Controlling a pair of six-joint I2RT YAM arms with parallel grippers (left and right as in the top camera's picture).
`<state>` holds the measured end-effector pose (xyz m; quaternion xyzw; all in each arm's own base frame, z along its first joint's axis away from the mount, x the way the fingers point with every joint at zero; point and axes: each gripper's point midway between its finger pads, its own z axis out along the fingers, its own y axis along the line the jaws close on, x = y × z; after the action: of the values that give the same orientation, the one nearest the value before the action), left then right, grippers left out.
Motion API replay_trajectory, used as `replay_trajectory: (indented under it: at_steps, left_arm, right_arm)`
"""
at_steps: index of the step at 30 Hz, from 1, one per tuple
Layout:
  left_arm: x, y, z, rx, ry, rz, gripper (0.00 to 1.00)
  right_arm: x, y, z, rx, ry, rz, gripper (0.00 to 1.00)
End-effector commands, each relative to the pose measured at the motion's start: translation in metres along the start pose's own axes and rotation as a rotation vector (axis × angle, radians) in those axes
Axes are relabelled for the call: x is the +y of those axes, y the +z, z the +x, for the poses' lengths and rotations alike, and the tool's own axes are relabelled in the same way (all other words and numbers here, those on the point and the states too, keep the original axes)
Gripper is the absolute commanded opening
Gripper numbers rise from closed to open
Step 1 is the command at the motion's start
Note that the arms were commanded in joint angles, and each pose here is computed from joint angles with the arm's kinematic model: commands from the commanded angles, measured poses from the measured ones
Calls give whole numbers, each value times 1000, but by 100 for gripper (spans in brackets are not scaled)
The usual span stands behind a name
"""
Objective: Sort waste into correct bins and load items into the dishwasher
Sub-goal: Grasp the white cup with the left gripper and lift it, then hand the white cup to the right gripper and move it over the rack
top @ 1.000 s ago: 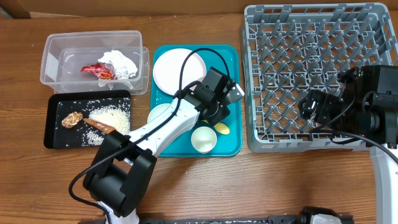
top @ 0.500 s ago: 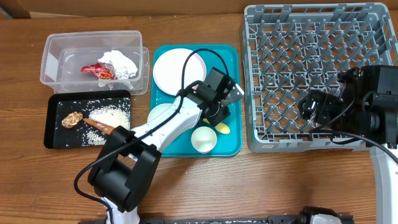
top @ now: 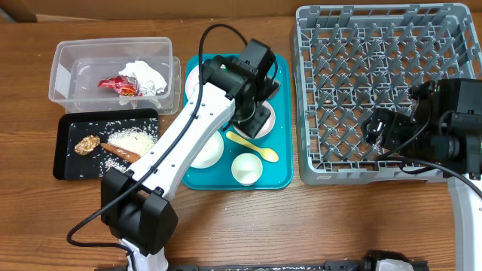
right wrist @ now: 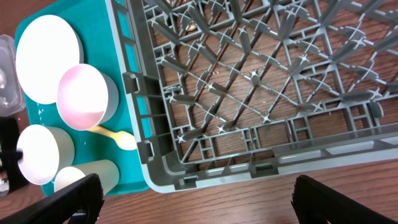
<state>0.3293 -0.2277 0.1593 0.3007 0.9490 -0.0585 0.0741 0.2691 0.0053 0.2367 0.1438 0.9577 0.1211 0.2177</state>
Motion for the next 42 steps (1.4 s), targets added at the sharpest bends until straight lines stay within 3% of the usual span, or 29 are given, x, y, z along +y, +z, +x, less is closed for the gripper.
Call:
replay_trajectory:
  at_steps: [1,4,11,13,16,18,22,26,29,32,36,42]
  left_arm:
    - [-12,2,34,132,-64,68,53]
    - [-12,14,54,211,-126,61,62]
    - [-9,68,77,256,-199,51,58]
    - [-8,83,79,242,-215,50,51]
    - [-7,92,77,220,-240,48,16]
    - [-7,91,73,205,-243,49,4]
    - [-10,80,60,177,-245,84,4]
    - [-23,42,35,114,-154,270,4]
    - [-29,-1,9,-8,-108,495,4]
    - [-28,-55,-18,-203,-83,798,4]
    - [-17,-108,-31,-400,-79,1087,4]
    - [-11,-155,-35,-550,-66,1324,4]
  right_arm:
    - [1,0,-1,-1,-1,-6,100]
    - [1,0,-1,-1,-1,-6,100]
    - [1,0,-1,-1,-1,-6,100]
    - [1,0,-1,-1,-1,-6,100]
    - [1,0,1,4,0,-5,100]
    - [1,0,1,7,1,-4,100]
    - [1,0,1,7,1,-4,100]
    - [1,0,1,6,27,-5,100]
    - [12,0,2,17,31,-72,100]
    - [45,-5,0,16,-40,-261,100]
    - [85,-22,-5,-13,-142,-507,100]
    - [143,-66,-17,-125,-341,-882,100]
